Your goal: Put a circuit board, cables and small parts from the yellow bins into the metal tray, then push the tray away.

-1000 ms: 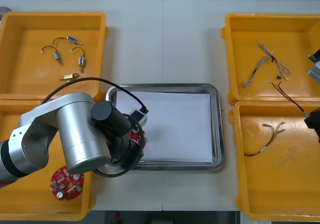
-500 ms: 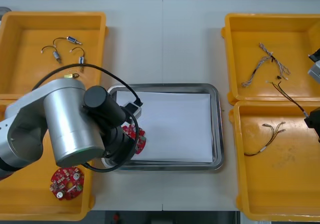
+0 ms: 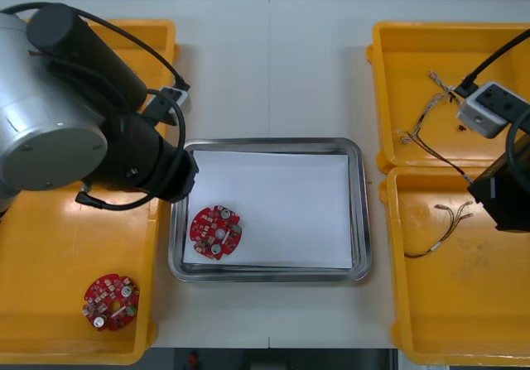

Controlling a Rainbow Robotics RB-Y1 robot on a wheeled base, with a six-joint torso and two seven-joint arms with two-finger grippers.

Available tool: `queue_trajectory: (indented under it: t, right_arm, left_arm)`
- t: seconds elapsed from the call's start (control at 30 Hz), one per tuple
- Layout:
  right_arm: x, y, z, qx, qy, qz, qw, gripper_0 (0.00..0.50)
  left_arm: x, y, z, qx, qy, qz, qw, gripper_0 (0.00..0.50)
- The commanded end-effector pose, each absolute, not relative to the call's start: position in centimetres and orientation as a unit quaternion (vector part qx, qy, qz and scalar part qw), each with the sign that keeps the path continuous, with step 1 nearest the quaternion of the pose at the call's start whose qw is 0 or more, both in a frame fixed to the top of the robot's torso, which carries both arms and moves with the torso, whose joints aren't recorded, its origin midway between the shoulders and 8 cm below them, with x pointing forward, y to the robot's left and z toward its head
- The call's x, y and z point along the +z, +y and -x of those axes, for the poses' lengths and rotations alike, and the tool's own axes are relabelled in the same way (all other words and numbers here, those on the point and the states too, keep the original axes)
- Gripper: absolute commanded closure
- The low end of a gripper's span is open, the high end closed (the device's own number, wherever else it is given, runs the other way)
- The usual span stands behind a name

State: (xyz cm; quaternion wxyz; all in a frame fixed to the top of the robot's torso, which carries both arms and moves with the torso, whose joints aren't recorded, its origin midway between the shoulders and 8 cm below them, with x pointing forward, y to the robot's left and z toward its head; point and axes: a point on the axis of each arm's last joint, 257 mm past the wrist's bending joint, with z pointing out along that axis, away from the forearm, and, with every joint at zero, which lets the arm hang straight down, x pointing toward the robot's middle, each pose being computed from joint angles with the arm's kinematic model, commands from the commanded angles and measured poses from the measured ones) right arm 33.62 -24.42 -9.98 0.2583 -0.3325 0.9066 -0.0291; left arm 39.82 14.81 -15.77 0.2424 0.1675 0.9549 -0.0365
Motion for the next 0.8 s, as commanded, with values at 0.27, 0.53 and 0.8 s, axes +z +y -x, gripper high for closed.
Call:
queue_trajectory:
  t: [0.27, 0.53, 0.8]
  right_arm:
    - [-9.0, -17.4, -34.8, -0.066, 0.845, 0.462, 0.262, 0.5]
    - [-10.6, -11.6, -35.1, -0.057, 0.808, 0.53, 0.25, 0.5]
    - [-12.7, -8.2, -35.0, -0.081, 0.75, 0.609, 0.245, 0.5]
  left_arm:
    - [-10.4, 20.2, -45.3, -0.029, 0.951, -0.11, 0.288, 0.0]
    - [-8.4, 26.5, -48.6, -0.002, 0.954, -0.062, 0.295, 0.0]
    - [-7.7, 32.4, -50.6, 0.03, 0.957, 0.01, 0.29, 0.0]
